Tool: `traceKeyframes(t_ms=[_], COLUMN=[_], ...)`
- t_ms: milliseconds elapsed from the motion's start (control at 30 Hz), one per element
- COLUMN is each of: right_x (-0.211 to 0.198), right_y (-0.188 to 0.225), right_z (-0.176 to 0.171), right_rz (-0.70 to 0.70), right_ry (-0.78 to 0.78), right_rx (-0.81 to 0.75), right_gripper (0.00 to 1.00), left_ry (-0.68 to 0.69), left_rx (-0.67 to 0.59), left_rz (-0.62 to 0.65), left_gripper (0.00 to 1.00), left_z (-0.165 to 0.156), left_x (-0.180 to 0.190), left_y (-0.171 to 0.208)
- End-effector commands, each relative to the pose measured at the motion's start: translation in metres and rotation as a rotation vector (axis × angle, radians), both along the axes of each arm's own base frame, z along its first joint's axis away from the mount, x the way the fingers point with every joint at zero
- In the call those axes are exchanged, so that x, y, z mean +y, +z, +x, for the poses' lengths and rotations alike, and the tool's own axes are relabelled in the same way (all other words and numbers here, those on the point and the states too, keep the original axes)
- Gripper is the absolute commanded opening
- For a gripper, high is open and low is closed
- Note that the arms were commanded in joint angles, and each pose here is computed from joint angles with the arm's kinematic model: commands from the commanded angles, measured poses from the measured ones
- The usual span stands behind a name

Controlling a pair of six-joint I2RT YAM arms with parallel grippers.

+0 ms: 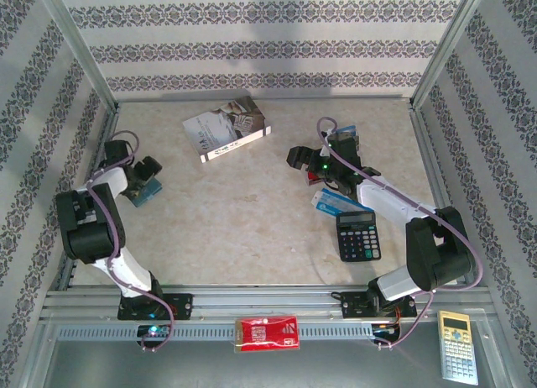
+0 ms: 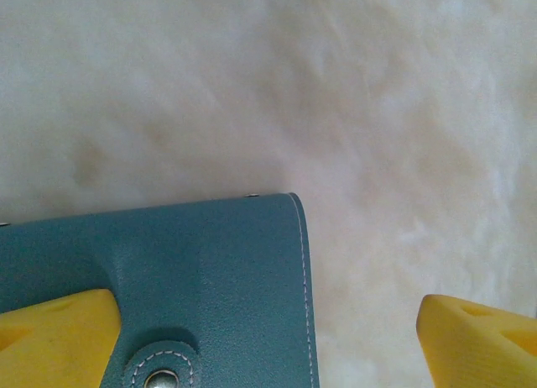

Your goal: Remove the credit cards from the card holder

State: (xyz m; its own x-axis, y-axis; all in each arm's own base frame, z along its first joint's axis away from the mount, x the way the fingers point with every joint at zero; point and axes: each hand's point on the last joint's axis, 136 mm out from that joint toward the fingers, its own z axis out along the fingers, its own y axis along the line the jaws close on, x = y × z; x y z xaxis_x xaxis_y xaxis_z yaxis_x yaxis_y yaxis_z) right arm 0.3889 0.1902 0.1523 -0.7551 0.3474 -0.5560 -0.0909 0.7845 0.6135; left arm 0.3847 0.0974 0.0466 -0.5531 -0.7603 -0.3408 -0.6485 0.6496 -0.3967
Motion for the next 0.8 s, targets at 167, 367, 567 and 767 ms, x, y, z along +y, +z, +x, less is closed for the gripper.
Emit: traceKeyframes(t_ms=[167,367,567,767], right_x=[0.002,0.006,0.012,0.046], right_y=[-0.002,-0.008,-0.013,-0.022], right_z=[0.003,-0.002,-0.017,-0.042], right_rz=[-0.012,-0.021,-0.023,-0.033], right_ry=[-0.027,-0.024,-0.019,0.072], right_rx=[-0.005,0.007,0.032,0.071], right_gripper=[0.98,0.98,0.98,0.92], left_ry=[-0.095,-0.129,-0.308,-0.501], left_rx=[0.185,0.149,0.164,0.141], left_rz=[-0.109,-0.156,-0.133,0.037], left_gripper=[0.92,0.91,0.91,0.91], left_z=[-0.075,-0.090,-0.088,-0.066], left_x=[-0.117,-0.181,-0.228,-0.214], left_y=[-0.024,-0.018,0.003,0.033])
